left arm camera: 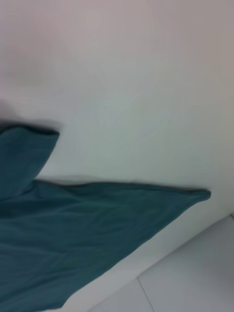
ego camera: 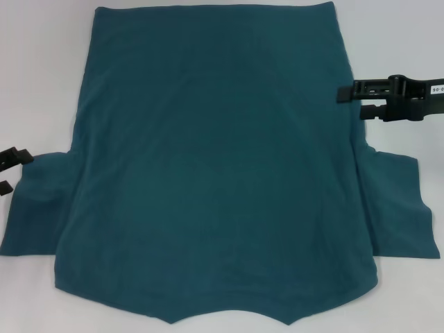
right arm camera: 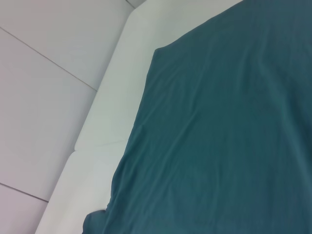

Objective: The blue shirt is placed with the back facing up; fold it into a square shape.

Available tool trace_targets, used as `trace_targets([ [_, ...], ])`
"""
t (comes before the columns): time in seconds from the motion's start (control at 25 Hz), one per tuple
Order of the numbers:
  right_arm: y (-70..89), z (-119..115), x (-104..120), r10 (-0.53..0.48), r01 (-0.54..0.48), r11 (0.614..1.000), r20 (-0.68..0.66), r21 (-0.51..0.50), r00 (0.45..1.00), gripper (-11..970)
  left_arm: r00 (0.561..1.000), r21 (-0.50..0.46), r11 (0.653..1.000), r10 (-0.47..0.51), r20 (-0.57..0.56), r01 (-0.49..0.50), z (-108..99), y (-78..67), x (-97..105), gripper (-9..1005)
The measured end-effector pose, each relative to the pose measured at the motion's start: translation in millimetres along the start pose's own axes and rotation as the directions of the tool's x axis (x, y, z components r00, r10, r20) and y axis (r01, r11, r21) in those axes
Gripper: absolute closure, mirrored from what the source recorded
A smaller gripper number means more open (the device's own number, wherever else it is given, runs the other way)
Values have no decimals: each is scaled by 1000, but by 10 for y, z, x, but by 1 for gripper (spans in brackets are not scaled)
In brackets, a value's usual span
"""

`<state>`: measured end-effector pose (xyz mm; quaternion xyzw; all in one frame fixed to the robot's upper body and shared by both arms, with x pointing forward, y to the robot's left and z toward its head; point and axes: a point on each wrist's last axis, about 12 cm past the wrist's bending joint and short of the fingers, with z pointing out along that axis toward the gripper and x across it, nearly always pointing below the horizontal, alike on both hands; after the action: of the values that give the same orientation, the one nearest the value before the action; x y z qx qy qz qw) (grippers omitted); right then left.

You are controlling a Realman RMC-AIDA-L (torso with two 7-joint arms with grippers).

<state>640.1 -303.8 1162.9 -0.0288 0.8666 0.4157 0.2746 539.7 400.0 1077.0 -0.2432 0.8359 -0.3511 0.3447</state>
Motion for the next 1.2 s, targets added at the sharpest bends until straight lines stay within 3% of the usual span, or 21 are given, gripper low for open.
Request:
trace_targets([
  [0.6, -26, -24, 23, 6, -6, 1000, 0, 1, 1000, 37, 998, -55, 997, 59, 36, -57, 55, 102, 18, 91],
  [1.2, -28, -35, 18, 12, -12, 1000, 10, -5, 1000, 38, 997, -55, 996, 71, -23, -72, 149, 100, 115, 122],
])
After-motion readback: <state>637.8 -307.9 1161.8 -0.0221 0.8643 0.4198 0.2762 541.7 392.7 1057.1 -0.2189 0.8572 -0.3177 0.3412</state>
